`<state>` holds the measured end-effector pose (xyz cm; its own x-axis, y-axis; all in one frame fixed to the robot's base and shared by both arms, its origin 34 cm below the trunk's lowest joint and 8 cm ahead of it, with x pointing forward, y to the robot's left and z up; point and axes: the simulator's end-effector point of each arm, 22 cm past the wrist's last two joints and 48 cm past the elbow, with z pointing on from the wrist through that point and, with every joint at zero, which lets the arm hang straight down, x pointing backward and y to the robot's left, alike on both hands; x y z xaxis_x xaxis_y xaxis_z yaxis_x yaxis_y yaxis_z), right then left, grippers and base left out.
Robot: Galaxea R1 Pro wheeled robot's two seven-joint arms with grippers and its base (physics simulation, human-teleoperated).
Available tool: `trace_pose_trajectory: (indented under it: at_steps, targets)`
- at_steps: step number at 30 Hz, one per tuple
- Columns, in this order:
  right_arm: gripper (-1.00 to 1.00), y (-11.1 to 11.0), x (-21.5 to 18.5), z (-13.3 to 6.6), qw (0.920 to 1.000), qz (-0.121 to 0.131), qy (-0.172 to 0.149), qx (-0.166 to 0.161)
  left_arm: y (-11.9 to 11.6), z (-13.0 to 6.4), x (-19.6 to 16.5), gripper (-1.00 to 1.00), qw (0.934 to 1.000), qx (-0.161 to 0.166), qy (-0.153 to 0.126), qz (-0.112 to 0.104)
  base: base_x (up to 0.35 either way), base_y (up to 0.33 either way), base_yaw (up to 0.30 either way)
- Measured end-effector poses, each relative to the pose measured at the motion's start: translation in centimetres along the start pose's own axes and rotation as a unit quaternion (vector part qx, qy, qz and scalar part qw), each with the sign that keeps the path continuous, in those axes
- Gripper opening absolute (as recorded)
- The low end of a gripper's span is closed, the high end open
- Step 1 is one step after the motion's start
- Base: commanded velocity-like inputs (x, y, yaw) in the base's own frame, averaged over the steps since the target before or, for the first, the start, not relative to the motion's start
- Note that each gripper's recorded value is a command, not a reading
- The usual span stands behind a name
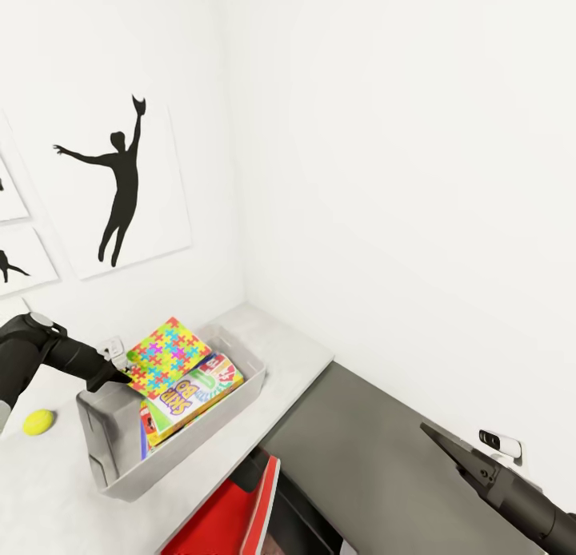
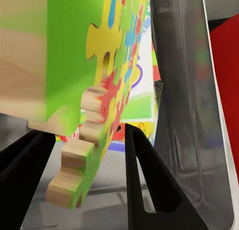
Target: Put all the toys in the child's room - the three board games (two on the bed and one on the table), the two jigsaw puzzles on the table, and the tennis ball on the table - inside the toy box on the table in the child's room.
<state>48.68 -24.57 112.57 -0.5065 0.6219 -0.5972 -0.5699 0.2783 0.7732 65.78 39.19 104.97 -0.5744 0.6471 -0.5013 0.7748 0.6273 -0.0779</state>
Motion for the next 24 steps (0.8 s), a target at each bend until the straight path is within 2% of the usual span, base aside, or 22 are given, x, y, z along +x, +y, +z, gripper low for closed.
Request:
trace_pose_trajectory:
  at_steps: [24]
  targets:
    - [1.0, -1.1, 0.5, 0.0, 0.9999, 0.011, 0.004, 0.009, 0.6, 0.9, 1.3, -1.0, 0.9999, 0.005, 0.011, -0.008, 0.0, 0.0, 0.0]
